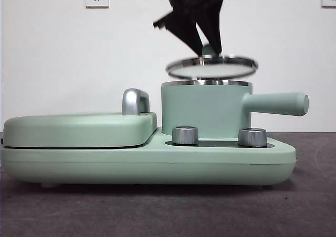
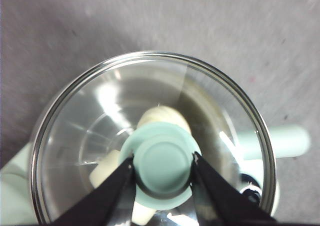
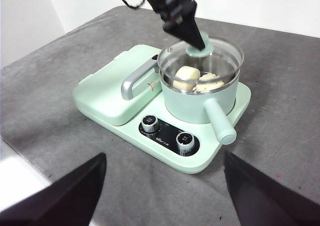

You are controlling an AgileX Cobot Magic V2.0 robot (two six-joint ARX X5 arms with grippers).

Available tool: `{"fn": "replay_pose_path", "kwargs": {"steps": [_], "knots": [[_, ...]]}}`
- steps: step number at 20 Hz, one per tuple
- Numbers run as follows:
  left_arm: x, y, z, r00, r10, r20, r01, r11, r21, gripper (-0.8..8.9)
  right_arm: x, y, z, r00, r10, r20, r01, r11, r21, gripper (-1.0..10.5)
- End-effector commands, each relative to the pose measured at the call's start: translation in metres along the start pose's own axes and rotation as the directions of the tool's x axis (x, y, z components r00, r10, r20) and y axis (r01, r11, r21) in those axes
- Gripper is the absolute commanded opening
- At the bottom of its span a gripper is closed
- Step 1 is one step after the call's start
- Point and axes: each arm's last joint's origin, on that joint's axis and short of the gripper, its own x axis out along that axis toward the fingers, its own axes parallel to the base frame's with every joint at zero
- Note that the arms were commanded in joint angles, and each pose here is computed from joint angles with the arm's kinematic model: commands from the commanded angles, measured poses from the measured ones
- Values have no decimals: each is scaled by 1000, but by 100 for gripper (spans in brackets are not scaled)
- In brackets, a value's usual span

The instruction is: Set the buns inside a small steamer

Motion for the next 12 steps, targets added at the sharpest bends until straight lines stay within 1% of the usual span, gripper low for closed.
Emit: {"fn": "replay_pose_path", "kwargs": {"steps": [1, 12], "knots": [[1, -2, 5, 999, 6, 32, -7, 1000, 30, 55, -2, 1, 2, 1000, 9, 16, -9, 1000, -17, 370], [6, 4, 4, 999, 35, 19, -36, 999, 26, 49, -2, 0, 2, 1000, 6, 16, -6, 1000, -16, 370]]}}
